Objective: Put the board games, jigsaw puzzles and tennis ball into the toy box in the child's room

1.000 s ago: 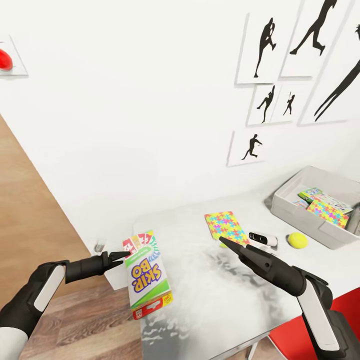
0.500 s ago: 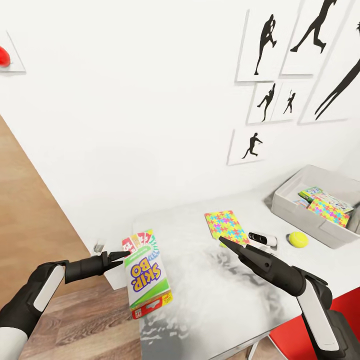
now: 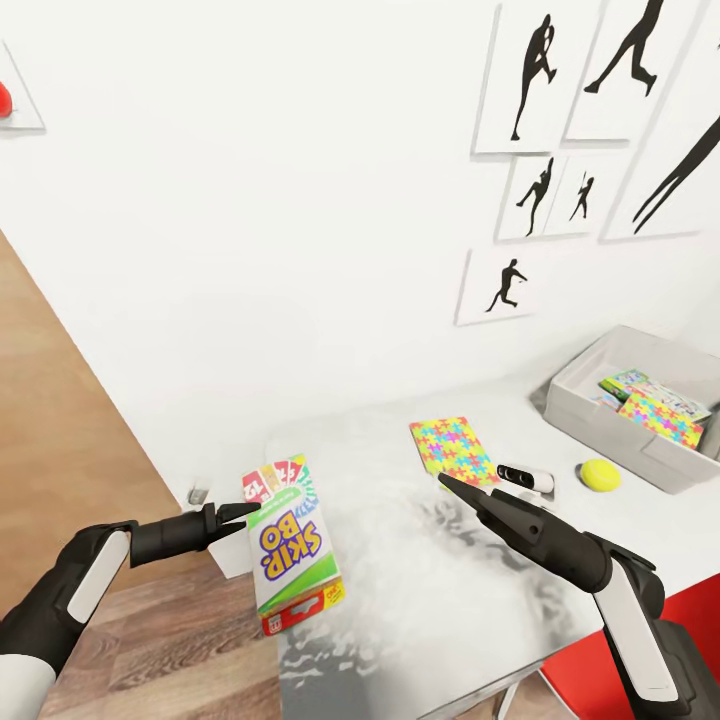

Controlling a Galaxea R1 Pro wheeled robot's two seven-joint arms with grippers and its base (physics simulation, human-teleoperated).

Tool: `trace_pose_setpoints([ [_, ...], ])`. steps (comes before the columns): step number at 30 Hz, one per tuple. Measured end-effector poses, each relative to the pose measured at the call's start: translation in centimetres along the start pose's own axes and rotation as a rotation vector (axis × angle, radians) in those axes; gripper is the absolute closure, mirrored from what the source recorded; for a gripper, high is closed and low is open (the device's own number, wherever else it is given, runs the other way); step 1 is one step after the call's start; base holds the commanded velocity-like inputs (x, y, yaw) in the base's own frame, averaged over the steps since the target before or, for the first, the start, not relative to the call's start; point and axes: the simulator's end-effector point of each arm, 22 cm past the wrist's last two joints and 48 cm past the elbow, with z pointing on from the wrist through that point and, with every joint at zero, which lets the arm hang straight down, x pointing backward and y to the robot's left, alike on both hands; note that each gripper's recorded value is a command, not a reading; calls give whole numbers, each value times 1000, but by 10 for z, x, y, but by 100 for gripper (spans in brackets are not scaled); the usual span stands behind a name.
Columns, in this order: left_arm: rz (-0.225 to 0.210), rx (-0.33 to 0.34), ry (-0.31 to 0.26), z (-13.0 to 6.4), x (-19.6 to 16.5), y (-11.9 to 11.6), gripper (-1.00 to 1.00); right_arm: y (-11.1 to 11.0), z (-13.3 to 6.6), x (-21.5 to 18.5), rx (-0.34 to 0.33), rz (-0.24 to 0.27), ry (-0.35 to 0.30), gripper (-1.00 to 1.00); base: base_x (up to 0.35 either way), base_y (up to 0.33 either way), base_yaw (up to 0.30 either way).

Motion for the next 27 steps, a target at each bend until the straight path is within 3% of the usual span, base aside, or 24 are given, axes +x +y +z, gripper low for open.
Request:
trace_pose_setpoints([
  [27,1,-1,1,3,2,6,-100,-4,-3,4,-1,-1,0,-100,0,0,0],
])
